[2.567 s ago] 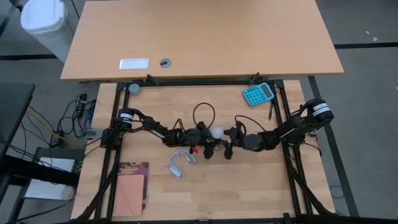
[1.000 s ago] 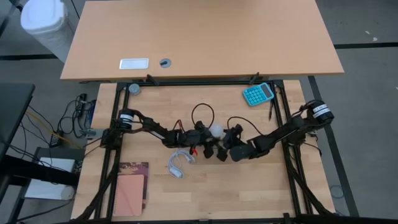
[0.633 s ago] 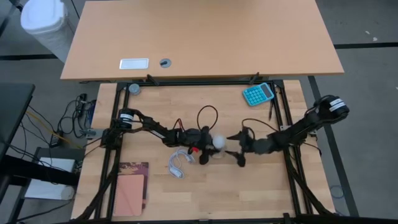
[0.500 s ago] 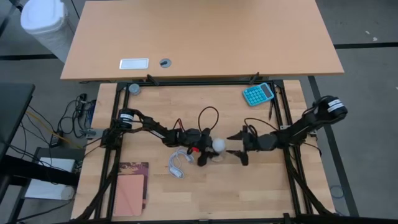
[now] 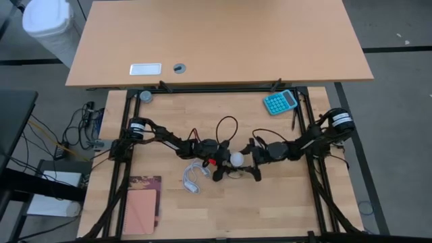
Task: Screw lightbulb
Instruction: Insert the lightbulb into the lamp socket
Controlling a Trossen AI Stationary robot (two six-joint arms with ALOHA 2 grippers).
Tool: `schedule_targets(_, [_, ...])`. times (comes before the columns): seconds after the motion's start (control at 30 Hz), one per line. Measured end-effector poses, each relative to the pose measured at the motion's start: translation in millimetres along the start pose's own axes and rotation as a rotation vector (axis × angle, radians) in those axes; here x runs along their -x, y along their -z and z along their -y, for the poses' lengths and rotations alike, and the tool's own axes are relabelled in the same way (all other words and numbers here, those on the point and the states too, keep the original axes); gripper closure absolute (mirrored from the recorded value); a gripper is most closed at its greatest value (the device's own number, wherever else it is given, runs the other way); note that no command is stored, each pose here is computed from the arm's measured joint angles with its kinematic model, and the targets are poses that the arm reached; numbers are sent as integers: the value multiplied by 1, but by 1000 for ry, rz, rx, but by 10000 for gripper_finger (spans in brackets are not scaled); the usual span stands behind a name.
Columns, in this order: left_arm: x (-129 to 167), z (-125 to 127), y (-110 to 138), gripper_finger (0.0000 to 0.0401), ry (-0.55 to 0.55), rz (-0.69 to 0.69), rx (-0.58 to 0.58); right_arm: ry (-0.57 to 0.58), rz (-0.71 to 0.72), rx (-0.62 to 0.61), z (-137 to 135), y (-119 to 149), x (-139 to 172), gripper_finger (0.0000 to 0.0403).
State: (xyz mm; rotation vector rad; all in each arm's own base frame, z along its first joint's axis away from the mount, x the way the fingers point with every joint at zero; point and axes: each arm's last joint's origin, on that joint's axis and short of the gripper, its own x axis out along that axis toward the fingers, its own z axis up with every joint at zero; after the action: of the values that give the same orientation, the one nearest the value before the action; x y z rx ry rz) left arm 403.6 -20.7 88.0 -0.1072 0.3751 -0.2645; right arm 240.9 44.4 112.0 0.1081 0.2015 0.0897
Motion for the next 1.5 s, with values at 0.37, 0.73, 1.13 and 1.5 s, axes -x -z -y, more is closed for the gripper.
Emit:
schedule_targets(0.37, [0, 2, -1, 211, 68, 8, -20, -152, 61, -36, 8, 0, -16, 95])
schedule_targets(0.73, [0, 4, -1, 211, 118, 8, -22, -193, 88, -30, 7, -2, -17, 97])
schedule_targets(1.13, [0, 4, -1, 211, 126, 8, -21, -209, 84, -20, 7, -1, -17, 207])
schedule_targets(1.5, [0, 4, -1, 211, 88, 8, 5, -185, 79, -33, 7, -1, -17, 218])
